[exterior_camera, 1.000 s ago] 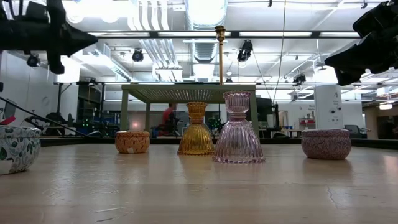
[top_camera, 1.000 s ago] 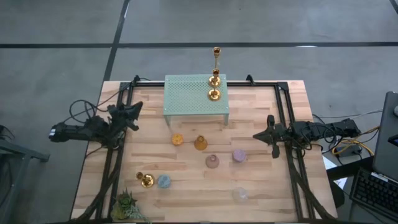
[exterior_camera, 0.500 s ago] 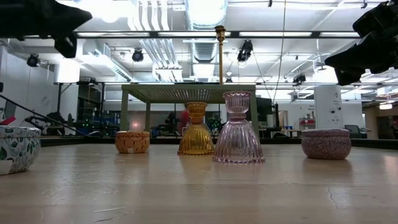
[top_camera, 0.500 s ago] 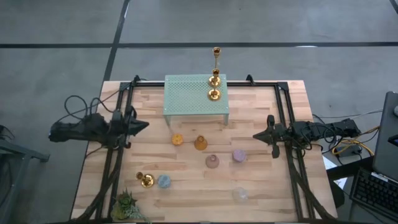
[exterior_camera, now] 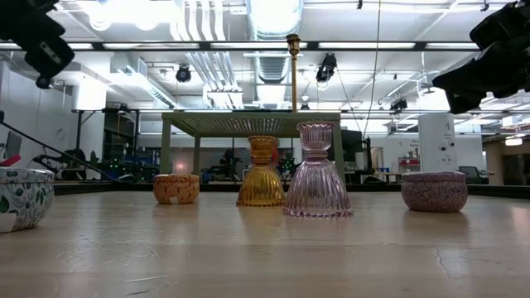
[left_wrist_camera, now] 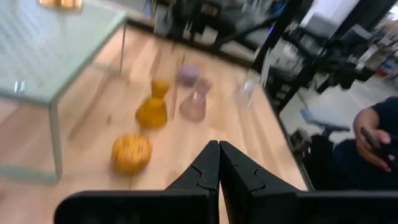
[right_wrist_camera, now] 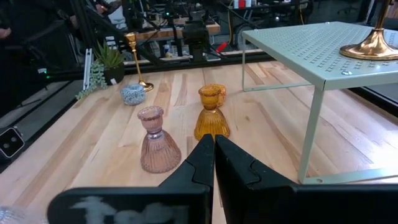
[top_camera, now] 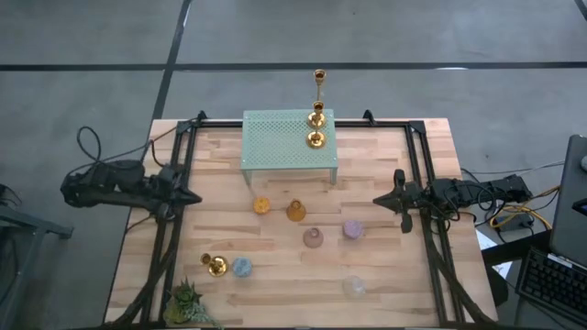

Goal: Pick & Place candle stick holders
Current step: Put the gold candle holder on the shelf aligned with the other gold candle holders

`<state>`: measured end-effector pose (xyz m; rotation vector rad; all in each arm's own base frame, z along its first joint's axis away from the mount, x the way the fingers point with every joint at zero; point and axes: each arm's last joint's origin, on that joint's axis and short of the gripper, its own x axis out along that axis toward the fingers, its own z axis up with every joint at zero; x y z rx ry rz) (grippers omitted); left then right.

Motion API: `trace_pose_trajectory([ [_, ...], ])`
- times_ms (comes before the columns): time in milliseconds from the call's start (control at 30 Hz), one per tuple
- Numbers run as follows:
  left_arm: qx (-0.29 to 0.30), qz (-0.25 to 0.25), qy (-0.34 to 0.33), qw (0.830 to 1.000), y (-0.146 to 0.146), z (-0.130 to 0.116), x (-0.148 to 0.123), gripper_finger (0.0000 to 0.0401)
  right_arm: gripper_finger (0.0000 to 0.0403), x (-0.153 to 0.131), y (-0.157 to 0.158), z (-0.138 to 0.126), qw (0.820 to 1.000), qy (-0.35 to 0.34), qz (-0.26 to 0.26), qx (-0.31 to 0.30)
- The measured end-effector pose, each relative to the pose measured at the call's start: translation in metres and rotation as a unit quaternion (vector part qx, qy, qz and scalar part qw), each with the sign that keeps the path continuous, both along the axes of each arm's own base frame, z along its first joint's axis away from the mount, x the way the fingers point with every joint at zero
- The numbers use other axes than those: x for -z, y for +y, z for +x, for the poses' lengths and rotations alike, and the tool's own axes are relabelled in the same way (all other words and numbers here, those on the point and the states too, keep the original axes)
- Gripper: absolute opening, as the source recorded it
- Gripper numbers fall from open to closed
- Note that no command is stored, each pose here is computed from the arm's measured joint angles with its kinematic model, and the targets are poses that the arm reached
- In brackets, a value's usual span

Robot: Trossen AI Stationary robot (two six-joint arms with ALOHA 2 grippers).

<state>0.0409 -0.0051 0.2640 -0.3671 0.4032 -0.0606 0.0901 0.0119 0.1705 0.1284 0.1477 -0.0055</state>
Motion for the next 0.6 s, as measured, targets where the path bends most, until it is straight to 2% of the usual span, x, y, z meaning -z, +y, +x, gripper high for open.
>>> trace_pose_trajectory([
  [167,0.005,-0.036,0.098,0.995,-0.002,0.008,0.002,0.0013,0.0008,0.000,0.000,0.000,1.000,0.000,0.000,0.000],
  [300,0.015,-0.053,0.174,0.983,-0.004,0.017,0.010,0.0036,0.0008,0.000,0.000,0.000,1.000,0.000,0.000,0.000],
  [600,0.073,-0.099,0.247,0.961,-0.010,0.030,0.016,0.0094,0.0008,0.000,0.000,0.000,1.000,0.000,0.000,0.000],
])
